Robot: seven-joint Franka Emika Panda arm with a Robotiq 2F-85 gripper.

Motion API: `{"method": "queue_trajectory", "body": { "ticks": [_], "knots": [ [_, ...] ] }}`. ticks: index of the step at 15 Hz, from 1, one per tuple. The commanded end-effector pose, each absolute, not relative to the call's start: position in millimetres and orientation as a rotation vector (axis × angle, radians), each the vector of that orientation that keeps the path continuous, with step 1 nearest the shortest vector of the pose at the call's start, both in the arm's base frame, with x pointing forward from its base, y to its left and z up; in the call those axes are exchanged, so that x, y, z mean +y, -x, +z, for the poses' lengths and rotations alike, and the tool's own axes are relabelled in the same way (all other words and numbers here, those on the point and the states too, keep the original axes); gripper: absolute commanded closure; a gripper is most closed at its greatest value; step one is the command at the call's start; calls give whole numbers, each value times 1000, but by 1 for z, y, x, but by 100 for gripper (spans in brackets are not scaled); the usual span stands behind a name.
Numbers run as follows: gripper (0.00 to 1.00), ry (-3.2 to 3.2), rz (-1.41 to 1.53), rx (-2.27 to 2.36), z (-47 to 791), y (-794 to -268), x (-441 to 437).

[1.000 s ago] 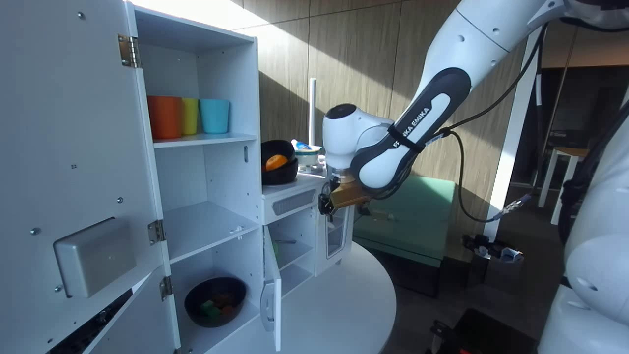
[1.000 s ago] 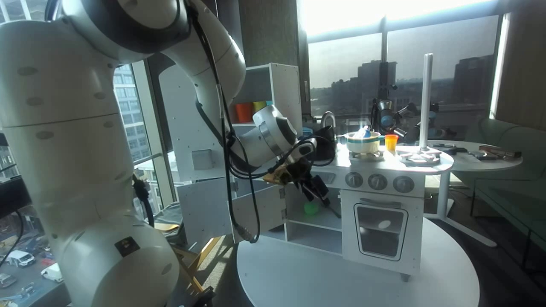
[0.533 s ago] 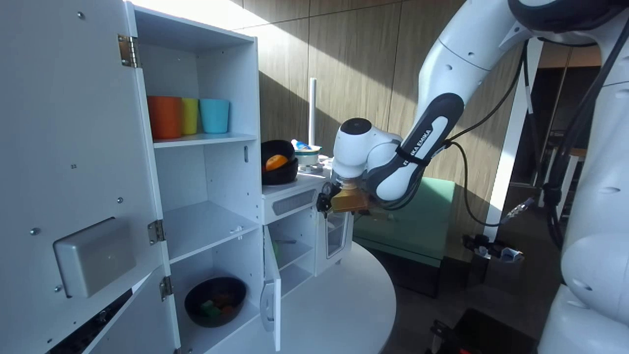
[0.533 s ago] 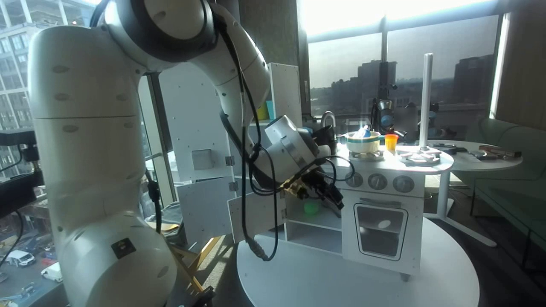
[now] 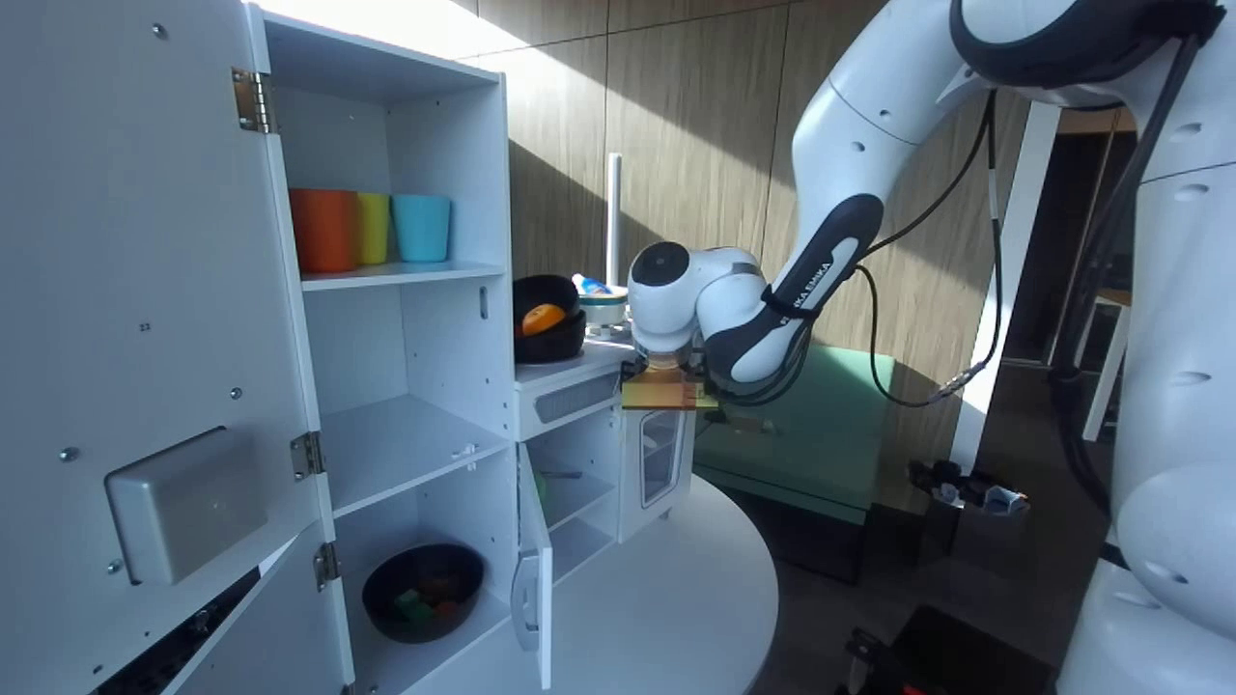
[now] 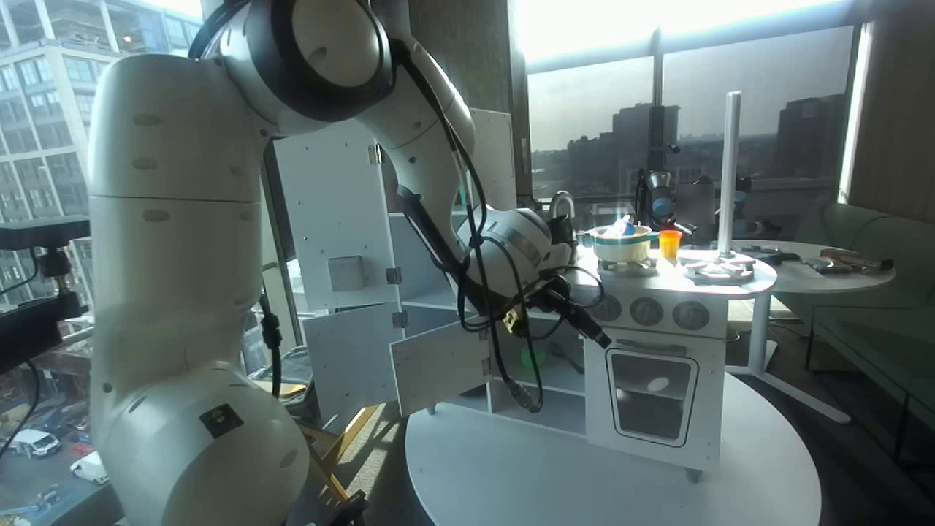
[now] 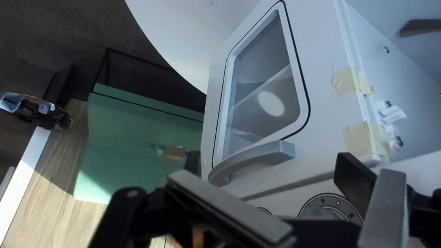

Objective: Open the cabinet doors and the oven door.

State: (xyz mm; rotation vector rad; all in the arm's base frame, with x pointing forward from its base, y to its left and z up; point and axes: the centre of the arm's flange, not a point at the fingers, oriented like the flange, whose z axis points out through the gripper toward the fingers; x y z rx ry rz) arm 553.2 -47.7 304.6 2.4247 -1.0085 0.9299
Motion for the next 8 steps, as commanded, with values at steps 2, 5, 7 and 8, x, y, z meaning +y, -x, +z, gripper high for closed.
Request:
{"method": "queue_trajectory", "body": {
  "ticks": [2,5,7,8],
  "knots": [
    [0,-2366,1006,-1120,276,-558,-29],
    [0,-2454,1087,-1193,273,-548,-36],
    [0,-2535,1148,-1227,279,-542,-42],
    [0,-2571,1179,-1234,278,-541,-43]
  ]
}}
